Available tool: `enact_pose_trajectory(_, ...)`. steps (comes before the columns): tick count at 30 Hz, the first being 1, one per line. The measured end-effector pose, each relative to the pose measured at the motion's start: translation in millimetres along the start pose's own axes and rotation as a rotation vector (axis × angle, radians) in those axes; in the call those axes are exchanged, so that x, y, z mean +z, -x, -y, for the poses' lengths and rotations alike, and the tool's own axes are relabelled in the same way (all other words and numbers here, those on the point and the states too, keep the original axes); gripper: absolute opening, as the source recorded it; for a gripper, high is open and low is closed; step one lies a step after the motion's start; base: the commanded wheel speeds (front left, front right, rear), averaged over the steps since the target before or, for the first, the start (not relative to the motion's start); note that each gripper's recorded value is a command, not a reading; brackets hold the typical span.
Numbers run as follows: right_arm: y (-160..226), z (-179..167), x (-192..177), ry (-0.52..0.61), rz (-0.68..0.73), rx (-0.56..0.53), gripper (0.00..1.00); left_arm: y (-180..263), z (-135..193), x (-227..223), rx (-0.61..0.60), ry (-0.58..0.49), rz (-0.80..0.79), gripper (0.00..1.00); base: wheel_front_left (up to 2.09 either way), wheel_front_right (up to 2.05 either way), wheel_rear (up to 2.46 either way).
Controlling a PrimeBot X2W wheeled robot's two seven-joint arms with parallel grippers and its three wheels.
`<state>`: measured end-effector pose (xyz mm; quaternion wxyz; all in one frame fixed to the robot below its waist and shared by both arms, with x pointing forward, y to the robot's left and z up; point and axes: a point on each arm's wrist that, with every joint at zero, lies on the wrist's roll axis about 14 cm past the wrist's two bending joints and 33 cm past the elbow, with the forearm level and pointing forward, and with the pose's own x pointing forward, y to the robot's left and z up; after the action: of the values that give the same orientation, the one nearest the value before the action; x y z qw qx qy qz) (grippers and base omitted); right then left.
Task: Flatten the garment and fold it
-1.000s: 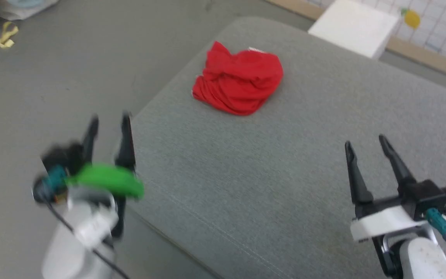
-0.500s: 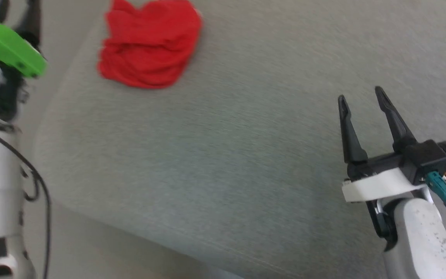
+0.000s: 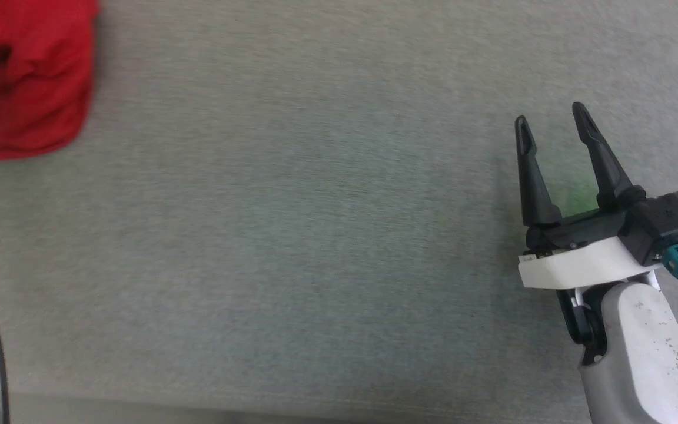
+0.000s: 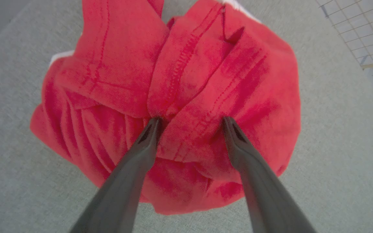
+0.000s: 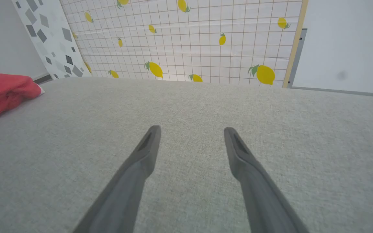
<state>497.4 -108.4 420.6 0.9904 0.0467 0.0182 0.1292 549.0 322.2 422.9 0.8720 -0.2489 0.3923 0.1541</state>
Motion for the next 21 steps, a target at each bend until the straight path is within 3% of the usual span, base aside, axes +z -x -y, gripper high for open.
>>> enact_pose_trajectory(4,8.8,20.0,-12.3,0.01,-0.037,-0.052,1.0,-23.5,-7.9,-42.9,0.065,0.011,-0.151,1.0,0.0,0.0,0.0)
enact_pose_trajectory(8,16.3,34.5,-18.5,0.018,-0.06,-0.091,1.0,-31.1,-6.6,-54.0,0.076,-0.007,-0.185,0.98,0.0,0.0,0.0)
enact_pose_trajectory(9,18.2,37.6,-19.2,0.021,-0.064,-0.099,1.0,-31.7,-5.6,-55.0,0.074,-0.02,-0.186,0.31,0.0,0.0,0.0)
enact_pose_trajectory(10,19.8,40.4,-19.0,0.025,-0.066,-0.107,1.0,-31.3,-4.6,-53.5,0.072,-0.037,-0.172,0.0,0.0,0.0,0.0)
enact_pose_trajectory(15,23.2,44.7,-9.9,0.035,-0.052,-0.121,1.0,-23.1,9.1,-25.0,0.019,-0.175,0.05,0.0,0.0,0.0,0.0)
enact_pose_trajectory(21,40.1,49.3,8.6,0.043,-0.03,-0.151,1.0,25.5,38.4,49.0,-0.047,-0.405,0.55,0.0,0.0,0.0,0.0)
